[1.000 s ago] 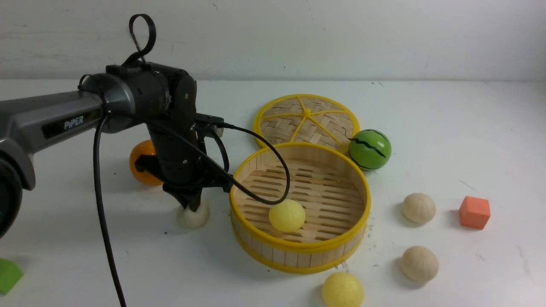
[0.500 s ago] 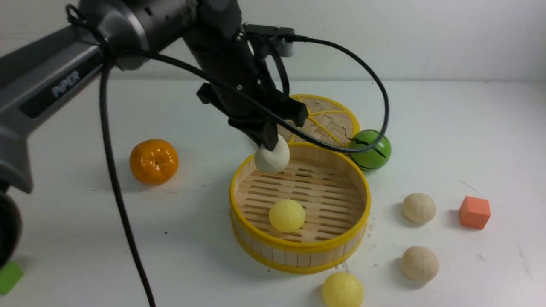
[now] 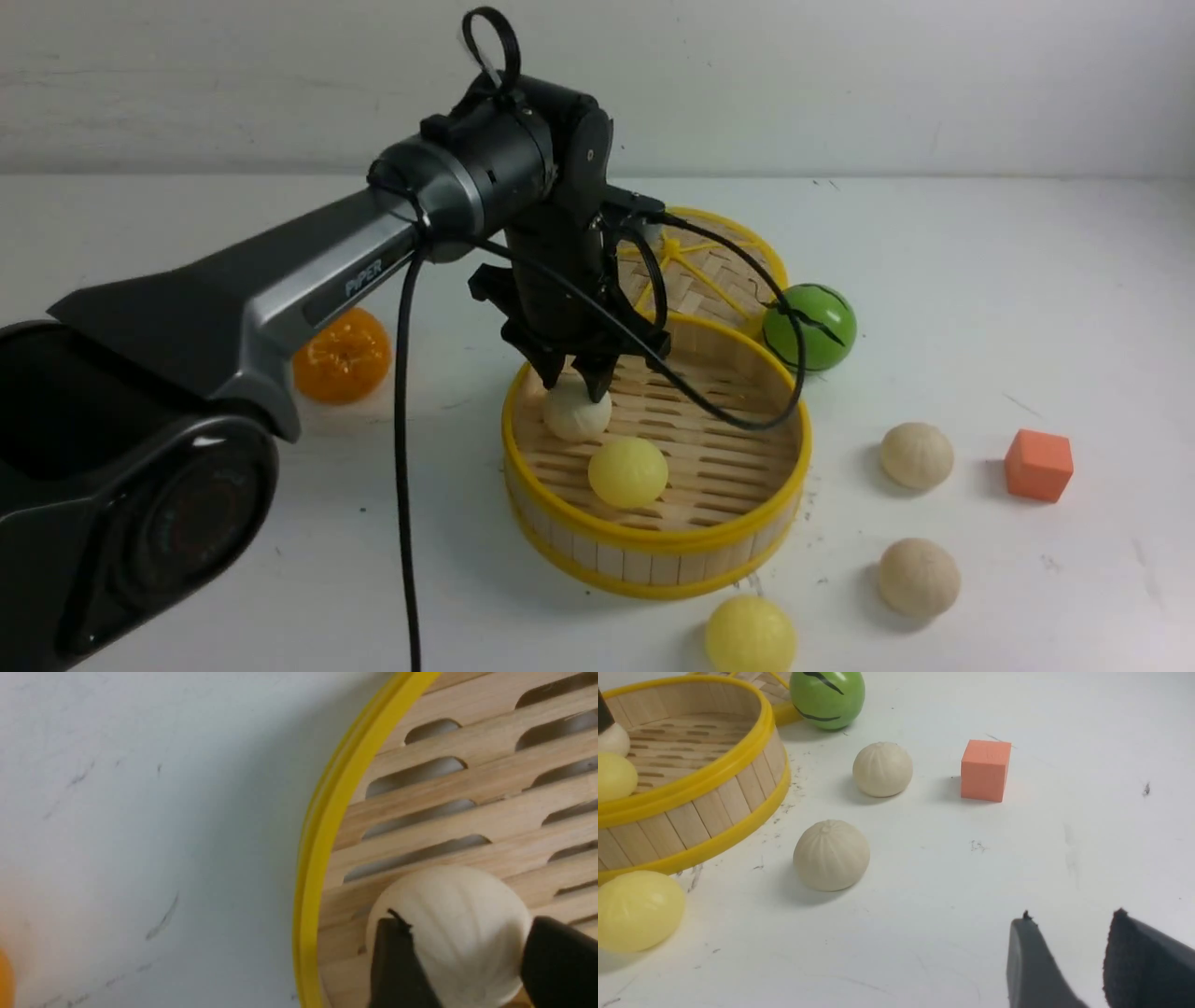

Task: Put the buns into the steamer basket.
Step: Use the left arm to put the steamed stuffed bun into the steamer, then use the right arm to grab a steamed stuffed bun

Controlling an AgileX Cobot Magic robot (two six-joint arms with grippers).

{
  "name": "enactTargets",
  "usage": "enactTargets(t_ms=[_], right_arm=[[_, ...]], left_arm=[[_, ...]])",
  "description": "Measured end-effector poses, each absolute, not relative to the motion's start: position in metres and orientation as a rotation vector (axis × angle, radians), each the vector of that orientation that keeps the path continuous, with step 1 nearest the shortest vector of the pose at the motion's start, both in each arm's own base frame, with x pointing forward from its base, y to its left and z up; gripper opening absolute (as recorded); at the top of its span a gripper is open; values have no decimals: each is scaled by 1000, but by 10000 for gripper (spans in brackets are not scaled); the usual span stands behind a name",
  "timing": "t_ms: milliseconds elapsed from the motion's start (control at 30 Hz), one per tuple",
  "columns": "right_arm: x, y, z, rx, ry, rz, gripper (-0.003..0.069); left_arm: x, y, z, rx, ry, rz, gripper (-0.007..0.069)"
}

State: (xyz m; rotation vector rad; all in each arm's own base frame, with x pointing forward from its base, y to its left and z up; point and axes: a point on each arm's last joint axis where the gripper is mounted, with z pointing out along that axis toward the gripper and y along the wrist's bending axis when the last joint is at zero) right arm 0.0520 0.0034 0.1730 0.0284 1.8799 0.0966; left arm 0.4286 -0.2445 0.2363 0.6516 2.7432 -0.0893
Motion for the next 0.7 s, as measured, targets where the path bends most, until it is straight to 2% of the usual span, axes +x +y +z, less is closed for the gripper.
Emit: enactTargets(t_ms=[33,133,200,233,267,367,400,500,533,600,633,700], right_arm=[[52,3,173,28,1880,97,241],[52,3,173,28,1880,97,241],[52,3,173,28,1880,97,241],[52,3,173,28,1880,97,241],[52,3,173,28,1880,97,241],[52,3,173,28,1880,97,241],[52,3,173,28,1880,97,241],[52,3,173,28,1880,97,241],[52,3,173,28,1880,97,241],[52,3,173,28,1880,97,241],[52,3,173,28,1880,97,241],[52,3,173,28,1880,97,241]], left_arm=[[425,-243,245,620,2750,-95,449],[418,-238,272,550,2727,-123,501],[402,-231,317,435,2665,-204,507],[401,-230,321,427,2659,-213,502],[386,-223,353,378,2603,-268,460],[349,-203,410,341,2500,-348,303],[333,-195,425,334,2472,-364,229],[282,-166,452,329,2432,-382,29],[263,-154,457,328,2424,-385,-8],[221,-130,457,325,2407,-392,-13],[218,-128,457,323,2396,-396,-13],[166,-98,450,303,2262,-445,-13]])
